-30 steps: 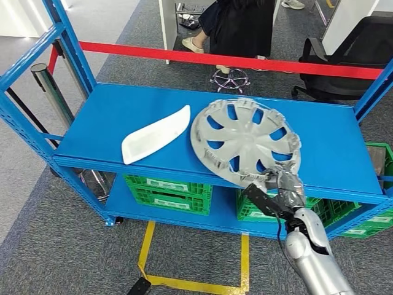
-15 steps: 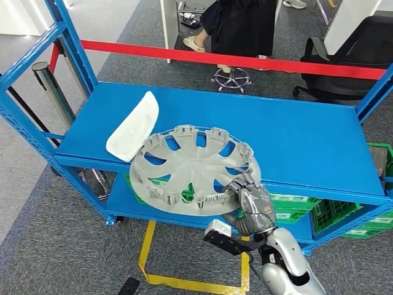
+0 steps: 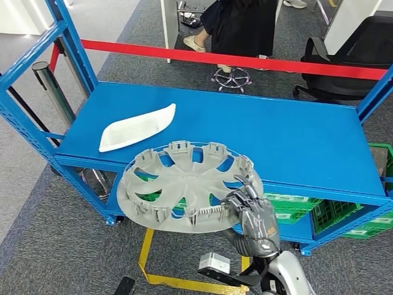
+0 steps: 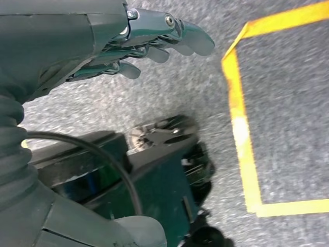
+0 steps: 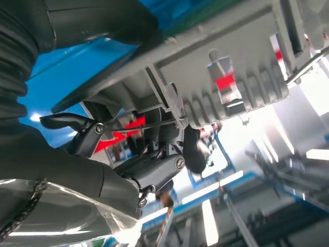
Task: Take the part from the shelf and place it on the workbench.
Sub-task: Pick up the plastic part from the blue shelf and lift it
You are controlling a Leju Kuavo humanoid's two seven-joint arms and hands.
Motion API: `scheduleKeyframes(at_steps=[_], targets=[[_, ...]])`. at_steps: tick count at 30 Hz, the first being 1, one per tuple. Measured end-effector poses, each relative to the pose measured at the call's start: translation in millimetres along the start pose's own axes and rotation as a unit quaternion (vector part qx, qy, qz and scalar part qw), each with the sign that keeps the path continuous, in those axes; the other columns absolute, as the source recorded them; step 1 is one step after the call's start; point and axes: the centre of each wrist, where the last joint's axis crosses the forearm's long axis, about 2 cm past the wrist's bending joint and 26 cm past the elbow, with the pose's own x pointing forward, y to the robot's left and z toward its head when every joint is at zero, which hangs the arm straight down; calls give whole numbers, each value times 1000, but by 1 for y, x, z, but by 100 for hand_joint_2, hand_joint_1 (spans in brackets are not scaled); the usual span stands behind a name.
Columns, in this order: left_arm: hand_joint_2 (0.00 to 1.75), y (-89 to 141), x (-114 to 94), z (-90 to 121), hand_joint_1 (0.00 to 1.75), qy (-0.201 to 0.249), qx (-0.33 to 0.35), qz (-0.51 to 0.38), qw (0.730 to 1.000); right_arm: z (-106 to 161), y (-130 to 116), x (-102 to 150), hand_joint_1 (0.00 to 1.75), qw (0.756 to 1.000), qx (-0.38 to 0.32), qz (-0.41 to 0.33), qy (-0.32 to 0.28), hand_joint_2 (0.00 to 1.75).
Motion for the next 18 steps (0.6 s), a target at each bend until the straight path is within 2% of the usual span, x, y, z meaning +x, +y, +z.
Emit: scheduleKeyframes(at_steps=[8,15,18], targets=[[175,2,0,0,0,-22,15,0,1000,27,-9,25,175,995,-96,-18,-25,175],[175,2,-2,1,0,-20,19,-8,1000,27,-21,35,175,983,-159,-44,-82,175],[175,2,-3,1,0,-19,18,-10,1000,28,-22,35,175,980,-174,-55,-81,175]])
